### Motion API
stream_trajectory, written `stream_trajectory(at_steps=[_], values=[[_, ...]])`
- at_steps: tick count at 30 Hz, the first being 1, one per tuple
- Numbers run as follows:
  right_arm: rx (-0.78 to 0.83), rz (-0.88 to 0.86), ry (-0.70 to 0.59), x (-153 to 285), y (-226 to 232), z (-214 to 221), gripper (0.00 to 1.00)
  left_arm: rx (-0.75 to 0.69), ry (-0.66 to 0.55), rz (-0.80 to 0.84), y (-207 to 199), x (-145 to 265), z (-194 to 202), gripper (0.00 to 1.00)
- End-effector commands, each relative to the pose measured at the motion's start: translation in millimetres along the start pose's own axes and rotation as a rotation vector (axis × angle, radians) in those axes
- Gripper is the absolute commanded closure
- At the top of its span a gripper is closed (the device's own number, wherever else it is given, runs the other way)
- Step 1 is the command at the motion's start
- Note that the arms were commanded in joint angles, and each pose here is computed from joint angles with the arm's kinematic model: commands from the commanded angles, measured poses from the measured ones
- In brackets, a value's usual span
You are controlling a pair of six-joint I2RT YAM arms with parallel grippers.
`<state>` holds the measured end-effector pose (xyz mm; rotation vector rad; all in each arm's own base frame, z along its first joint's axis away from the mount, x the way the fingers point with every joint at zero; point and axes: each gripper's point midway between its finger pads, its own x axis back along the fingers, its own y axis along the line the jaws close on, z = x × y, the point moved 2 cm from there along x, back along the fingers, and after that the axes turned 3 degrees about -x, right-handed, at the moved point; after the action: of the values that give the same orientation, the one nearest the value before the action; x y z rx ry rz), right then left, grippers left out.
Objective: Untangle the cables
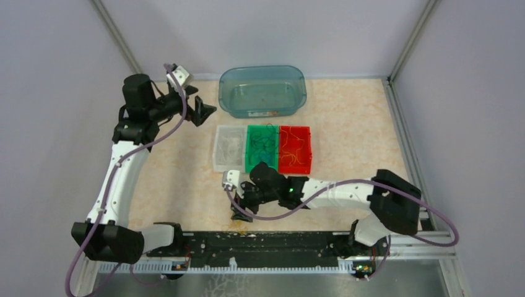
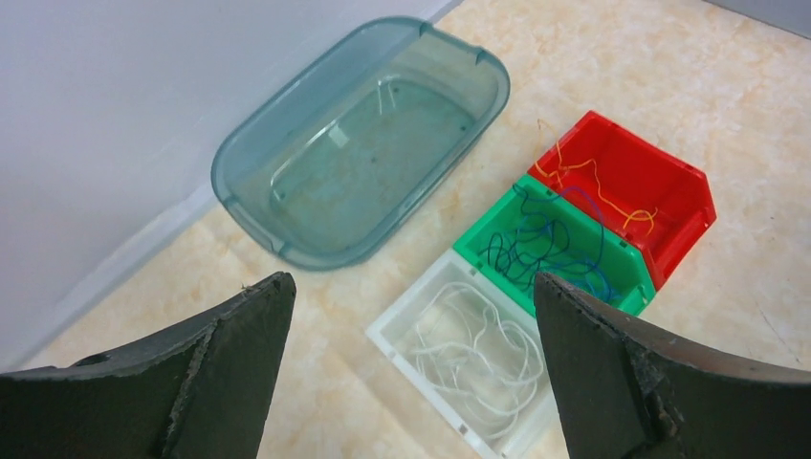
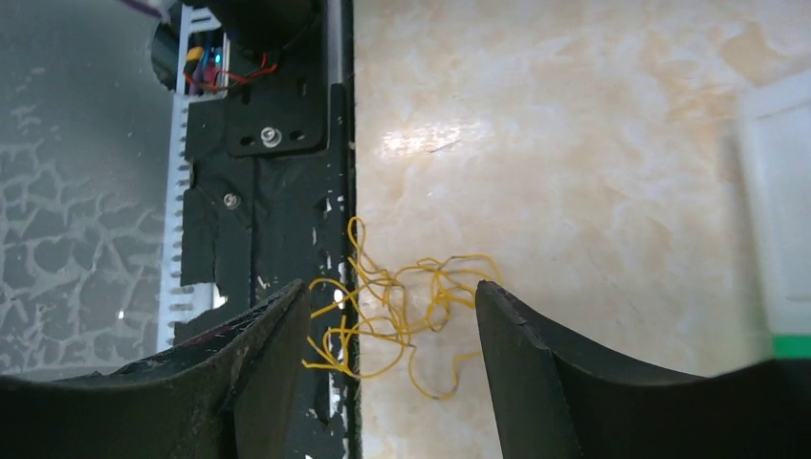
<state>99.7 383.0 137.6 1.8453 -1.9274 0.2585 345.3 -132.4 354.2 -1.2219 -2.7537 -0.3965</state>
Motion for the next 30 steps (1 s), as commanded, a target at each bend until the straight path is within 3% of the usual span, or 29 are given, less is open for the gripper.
stream_trajectory(at_steps=[1, 7, 13, 19, 25, 30], values=[[0.063, -0.083, 0.083, -26, 9, 2, 0.38, 0.116, 0.010, 0.005, -4, 12, 16, 0.00], [0.036, -0.091, 0.198, -54, -2, 29, 0.58, 0.123, -0.035, -0.124, 16, 26, 1, 0.00], [0.050, -0.010, 0.170, -57, -18, 10, 1.00, 0.120, -0.098, -0.171, 22, 38, -24, 0.00], [0.046, 0.070, -0.102, -15, -28, -60, 1.00, 0.132, -0.080, -0.078, 3, 41, -16, 0.05], [0.049, 0.126, -0.442, 49, -34, -130, 1.00, 0.092, -0.099, 0.179, -53, 55, -8, 0.11], [0.048, 0.149, -0.648, 94, -28, -170, 1.00, 0.092, -0.127, 0.416, -100, 73, -4, 0.10]])
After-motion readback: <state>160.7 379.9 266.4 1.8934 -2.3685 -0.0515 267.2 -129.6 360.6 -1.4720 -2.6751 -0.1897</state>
